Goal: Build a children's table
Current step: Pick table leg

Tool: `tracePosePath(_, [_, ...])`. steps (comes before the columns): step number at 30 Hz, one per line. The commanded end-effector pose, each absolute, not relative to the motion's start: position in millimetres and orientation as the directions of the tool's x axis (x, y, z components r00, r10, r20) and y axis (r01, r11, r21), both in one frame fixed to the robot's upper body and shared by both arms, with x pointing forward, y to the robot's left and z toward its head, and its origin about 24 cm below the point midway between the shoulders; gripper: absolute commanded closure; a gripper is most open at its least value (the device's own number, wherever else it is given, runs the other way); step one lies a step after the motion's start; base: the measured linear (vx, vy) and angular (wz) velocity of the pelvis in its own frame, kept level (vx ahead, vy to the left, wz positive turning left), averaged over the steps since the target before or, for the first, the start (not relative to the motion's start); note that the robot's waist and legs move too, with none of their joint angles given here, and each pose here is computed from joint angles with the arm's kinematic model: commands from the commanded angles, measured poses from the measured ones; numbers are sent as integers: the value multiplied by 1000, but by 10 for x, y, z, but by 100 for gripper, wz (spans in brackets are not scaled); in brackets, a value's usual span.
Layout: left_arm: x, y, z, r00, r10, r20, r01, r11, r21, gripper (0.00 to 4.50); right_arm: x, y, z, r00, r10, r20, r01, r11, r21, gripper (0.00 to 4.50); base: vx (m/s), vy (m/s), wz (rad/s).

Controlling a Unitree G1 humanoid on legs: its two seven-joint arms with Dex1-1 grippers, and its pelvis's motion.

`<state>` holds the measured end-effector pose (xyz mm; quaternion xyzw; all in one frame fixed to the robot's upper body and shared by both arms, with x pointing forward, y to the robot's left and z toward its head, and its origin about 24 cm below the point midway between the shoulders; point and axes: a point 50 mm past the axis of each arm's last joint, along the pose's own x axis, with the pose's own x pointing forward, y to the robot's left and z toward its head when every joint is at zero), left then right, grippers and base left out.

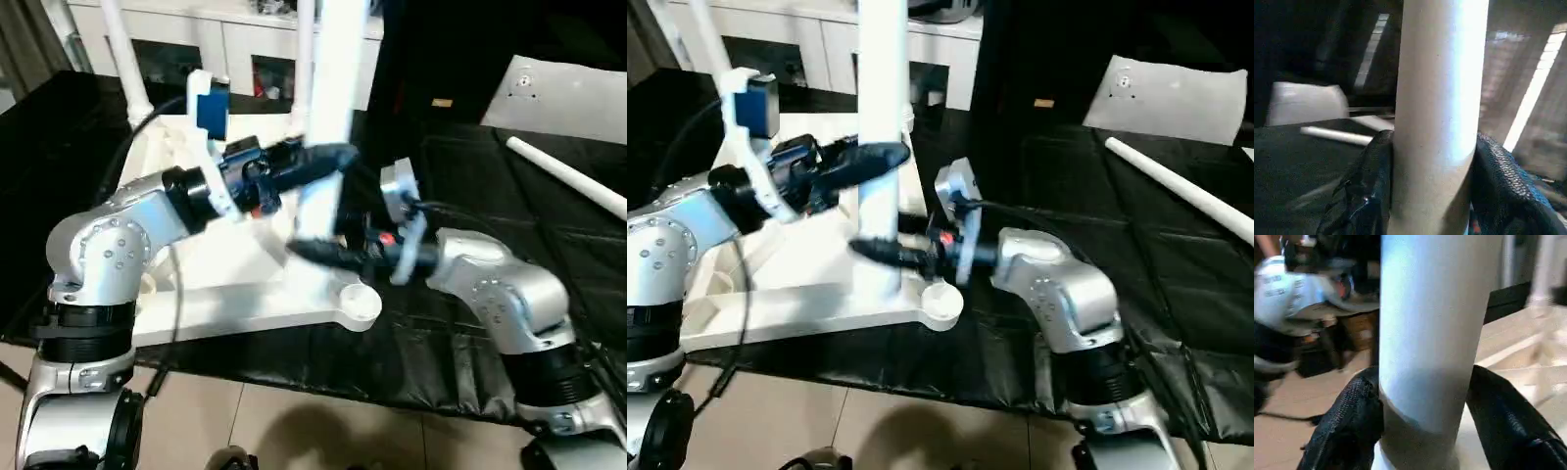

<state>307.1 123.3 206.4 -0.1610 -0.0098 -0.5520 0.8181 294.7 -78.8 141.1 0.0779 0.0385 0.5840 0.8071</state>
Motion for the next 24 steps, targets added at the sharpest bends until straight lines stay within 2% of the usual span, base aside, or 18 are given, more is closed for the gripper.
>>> tracePosePath(1, [3114, 1190, 2069, 477, -867, 143, 870, 443, -218, 263, 3021, -840, 1433, 443, 896, 23, -890, 438, 125, 138, 0, 0, 0])
tracePosePath(2, [3137, 1189, 2074, 526, -840, 129, 846, 501, -184, 264, 3015, -816, 1420, 458, 889, 21, -883, 453, 124, 129, 0, 0, 0])
tracePosePath(4, [3164, 1144, 2073, 648, -757, 86, 761, 640, -103, 265, 3059, -729, 1338, 567, 824, -14, -815, 563, 133, 105, 0, 0, 0])
tracePosePath(11, [3141, 1042, 2096, 722, -686, 93, 692, 719, -66, 265, 3117, -658, 1265, 647, 761, -40, -747, 644, 165, 99, 0, 0, 0])
tracePosePath(12, [3128, 1001, 2108, 761, -640, 100, 647, 760, -57, 265, 3145, -622, 1250, 681, 731, -43, -712, 675, 194, 126, 0, 0, 0])
tracePosePath(13, [3113, 977, 2117, 773, -625, 105, 633, 772, -56, 265, 3153, -600, 1247, 692, 721, -42, -699, 683, 213, 126, 0, 0, 0])
tracePosePath(18, [3074, 911, 2115, 782, -614, 109, 621, 782, -56, 265, 3155, -553, 1255, 697, 716, -33, -688, 681, 251, 156, 0, 0, 0])
tracePosePath(19, [3072, 905, 2111, 782, -615, 107, 622, 781, -54, 265, 3156, -551, 1254, 697, 717, -33, -688, 680, 254, 177, 0, 0, 0])
tracePosePath(22, [3075, 898, 2086, 784, -614, 92, 618, 785, -32, 265, 3151, -543, 1241, 690, 723, -42, -692, 676, 255, 186, 0, 0, 0])
tracePosePath(24, [3075, 897, 2084, 788, -609, 93, 614, 788, -37, 265, 3146, -536, 1235, 687, 725, -46, -693, 673, 258, 212, 0, 0, 0])
